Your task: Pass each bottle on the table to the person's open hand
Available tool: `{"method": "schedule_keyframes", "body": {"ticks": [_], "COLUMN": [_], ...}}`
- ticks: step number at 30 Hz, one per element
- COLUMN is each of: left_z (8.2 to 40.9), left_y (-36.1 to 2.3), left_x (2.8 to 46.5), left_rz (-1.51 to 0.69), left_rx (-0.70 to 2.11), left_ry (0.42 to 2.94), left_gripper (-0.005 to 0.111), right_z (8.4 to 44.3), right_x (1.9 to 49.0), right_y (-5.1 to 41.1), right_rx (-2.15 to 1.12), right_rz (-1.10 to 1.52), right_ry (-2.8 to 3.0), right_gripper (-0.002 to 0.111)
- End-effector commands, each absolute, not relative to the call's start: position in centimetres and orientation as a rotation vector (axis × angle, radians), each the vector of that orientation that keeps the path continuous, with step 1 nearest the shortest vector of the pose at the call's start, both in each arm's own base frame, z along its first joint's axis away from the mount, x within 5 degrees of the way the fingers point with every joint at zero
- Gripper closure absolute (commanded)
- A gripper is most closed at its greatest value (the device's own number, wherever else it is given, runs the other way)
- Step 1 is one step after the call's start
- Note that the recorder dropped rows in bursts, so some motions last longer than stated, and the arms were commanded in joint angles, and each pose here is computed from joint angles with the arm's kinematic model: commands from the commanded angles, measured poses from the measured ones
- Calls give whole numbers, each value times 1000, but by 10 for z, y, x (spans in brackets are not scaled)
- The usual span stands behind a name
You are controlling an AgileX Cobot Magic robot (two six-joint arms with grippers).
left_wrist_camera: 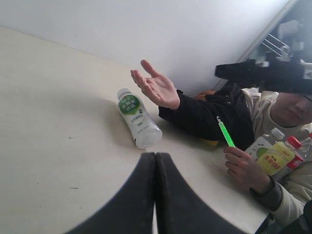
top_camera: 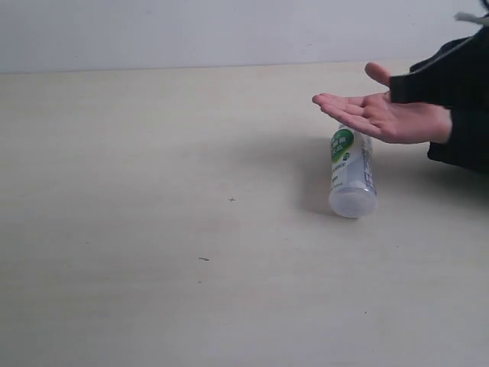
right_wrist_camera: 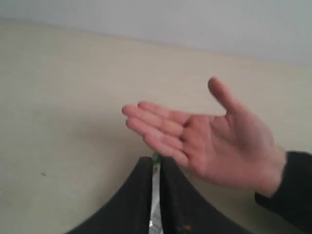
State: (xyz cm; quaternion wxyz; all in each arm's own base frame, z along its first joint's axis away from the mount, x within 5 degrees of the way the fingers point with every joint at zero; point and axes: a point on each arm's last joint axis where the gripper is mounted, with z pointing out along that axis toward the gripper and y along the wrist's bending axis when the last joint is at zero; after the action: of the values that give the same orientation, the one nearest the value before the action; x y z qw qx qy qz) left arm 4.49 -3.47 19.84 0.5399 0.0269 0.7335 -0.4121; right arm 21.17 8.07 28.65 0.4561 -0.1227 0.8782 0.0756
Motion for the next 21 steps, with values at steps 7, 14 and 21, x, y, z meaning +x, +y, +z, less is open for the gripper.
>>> {"method": "schedule_keyframes", "body": {"ticks": [7,14,21], "left_z": [199,199,199], "left_y": [-35,-35,-35], "left_x": [44,44,44], "left_rz": [-985,-985,-985], "left_rx": [66,66,66], "left_ry": [1731,1731,1731], "left_gripper": [107,107,107], "right_z": [210,155,139], "right_x": [297,317,326], "right_y": [117,127,132], "right_rx": [-252,-148,74], "right_rz": [125,126,220], "right_ry": [2550,2692,2660], "right_gripper": [36,20,17]}}
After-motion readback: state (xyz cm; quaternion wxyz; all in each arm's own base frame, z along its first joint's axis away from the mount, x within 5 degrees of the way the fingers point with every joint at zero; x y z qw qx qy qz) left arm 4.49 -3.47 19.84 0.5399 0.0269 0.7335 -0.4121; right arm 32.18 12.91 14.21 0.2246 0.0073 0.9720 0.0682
